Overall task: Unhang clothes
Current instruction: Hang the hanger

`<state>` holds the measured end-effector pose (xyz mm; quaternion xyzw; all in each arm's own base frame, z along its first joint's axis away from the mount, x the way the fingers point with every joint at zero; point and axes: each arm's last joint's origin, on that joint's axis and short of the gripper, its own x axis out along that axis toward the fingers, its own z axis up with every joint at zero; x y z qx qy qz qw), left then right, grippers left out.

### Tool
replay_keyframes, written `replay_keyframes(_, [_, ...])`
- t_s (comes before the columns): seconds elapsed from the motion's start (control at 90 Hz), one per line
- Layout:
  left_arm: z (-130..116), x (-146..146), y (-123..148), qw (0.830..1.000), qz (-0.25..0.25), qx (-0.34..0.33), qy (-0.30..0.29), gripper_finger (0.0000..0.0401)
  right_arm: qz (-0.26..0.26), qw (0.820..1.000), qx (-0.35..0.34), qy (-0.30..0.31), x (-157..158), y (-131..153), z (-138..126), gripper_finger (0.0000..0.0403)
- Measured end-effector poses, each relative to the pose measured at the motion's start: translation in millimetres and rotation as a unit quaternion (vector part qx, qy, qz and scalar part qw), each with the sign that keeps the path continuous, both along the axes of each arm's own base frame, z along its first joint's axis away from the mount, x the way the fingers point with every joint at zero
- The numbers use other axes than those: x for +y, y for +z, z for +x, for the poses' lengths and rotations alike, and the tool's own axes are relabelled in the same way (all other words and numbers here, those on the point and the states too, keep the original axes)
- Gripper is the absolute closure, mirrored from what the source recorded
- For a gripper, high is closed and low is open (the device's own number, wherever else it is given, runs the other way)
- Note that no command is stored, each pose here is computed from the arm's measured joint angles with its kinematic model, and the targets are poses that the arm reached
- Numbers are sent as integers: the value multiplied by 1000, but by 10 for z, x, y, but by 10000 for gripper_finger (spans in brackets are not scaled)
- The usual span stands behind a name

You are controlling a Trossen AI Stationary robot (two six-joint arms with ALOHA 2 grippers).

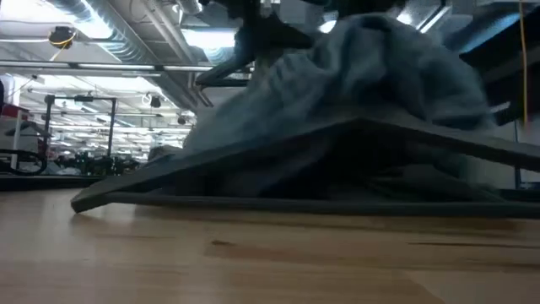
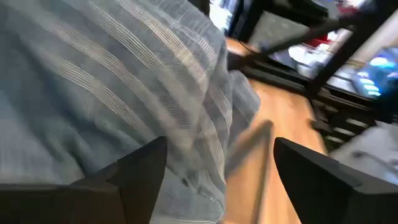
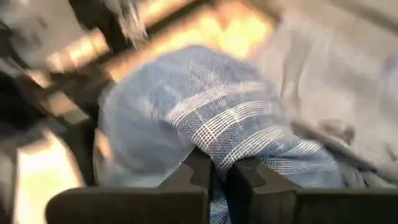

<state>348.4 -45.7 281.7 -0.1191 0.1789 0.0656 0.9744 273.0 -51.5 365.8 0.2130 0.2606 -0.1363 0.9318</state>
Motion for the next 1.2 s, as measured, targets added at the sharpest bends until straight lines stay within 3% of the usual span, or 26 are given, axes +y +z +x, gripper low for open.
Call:
replay_keyframes(0.133, [-106, 159, 162, 998, 45, -11, 47, 125, -25, 999, -22, 19, -1, 428, -106, 401])
replay_keyframes(0.244, [-148, 268, 251, 995, 74, -22, 68, 125, -92, 995, -48, 11, -5, 699, -167, 402])
replay_keyframes(0.344, [-145, 344, 233, 993, 87, -12, 76, 125, -154, 987, -50, -20, -48, 808, -200, 402])
replay_keyframes(0.4, [-143, 365, 219, 993, 85, -7, 80, 125, -163, 985, -43, -16, -58, 799, -194, 402])
replay_keyframes(0.567, [-138, 387, 191, 993, 76, 1, 87, 125, -140, 988, 67, 24, -47, 502, -138, 402])
replay_keyframes(0.767, [-144, 380, 178, 993, 80, 8, 83, 125, -100, 976, 187, 44, -28, -388, 32, 386])
replay_keyframes(0.889, [-147, 378, 191, 993, 85, 6, 76, 125, -64, 978, 190, 57, -10, -746, 34, 326])
replay_keyframes(0.967, [-145, 369, 190, 995, 71, 4, 65, 125, -54, 975, 207, 64, 5, -832, 4, 261])
replay_keyframes(1.089, [-145, 323, 182, 999, 33, 4, 23, 125, -46, 974, 212, 70, 50, -783, -25, 141])
replay_keyframes(1.2, [-162, 220, 175, 999, -22, 11, -45, 125, -43, 983, 177, 34, 80, -506, -72, 51])
